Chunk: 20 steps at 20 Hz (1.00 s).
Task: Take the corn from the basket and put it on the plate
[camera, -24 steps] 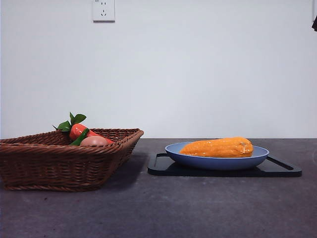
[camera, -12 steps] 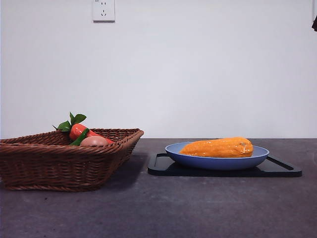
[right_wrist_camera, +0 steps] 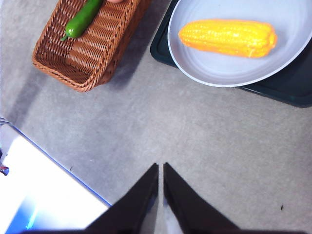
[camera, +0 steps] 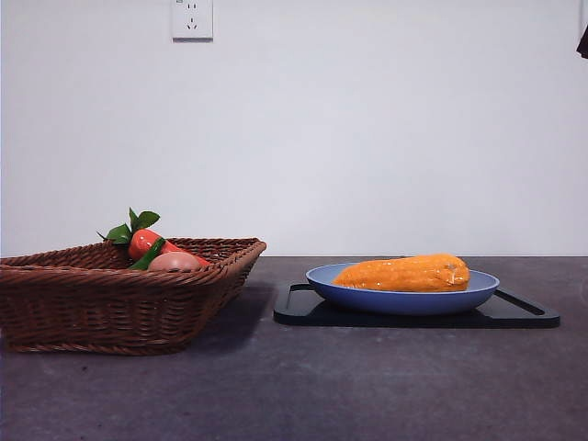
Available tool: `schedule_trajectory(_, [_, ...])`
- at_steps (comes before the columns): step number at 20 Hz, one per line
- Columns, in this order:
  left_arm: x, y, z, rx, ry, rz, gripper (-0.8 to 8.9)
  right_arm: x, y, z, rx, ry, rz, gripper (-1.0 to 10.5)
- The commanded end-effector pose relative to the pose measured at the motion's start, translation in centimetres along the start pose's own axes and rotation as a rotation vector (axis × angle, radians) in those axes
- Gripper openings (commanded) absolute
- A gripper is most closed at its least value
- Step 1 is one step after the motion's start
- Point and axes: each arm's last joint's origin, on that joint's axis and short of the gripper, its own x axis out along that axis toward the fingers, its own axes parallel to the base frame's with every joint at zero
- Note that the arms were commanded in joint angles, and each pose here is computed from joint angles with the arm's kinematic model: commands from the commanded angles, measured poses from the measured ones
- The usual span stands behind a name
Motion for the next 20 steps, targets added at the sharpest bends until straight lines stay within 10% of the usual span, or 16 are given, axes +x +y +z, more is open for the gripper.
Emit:
schedule_trajectory(1, [0.3, 0.1, -0.9, -0.019, 0.021, 0.003, 0.08, -0.2, 0.1, 0.5, -0.024, -0.019, 0.003, 0.0])
schedule_trajectory(14, [0.3, 0.1, -0.8, -0.019, 0.019, 0.003, 0.08, -0.2, 0.1, 1.6, -0.095, -0.116, -0.004, 0.0])
schedule_trajectory(20, [0.3, 0.1, -0.8, -0.019, 0.019, 0.003, 0.08, -2.6, 0.6, 1.9, -0.306, -0.332, -0.168, 0.0])
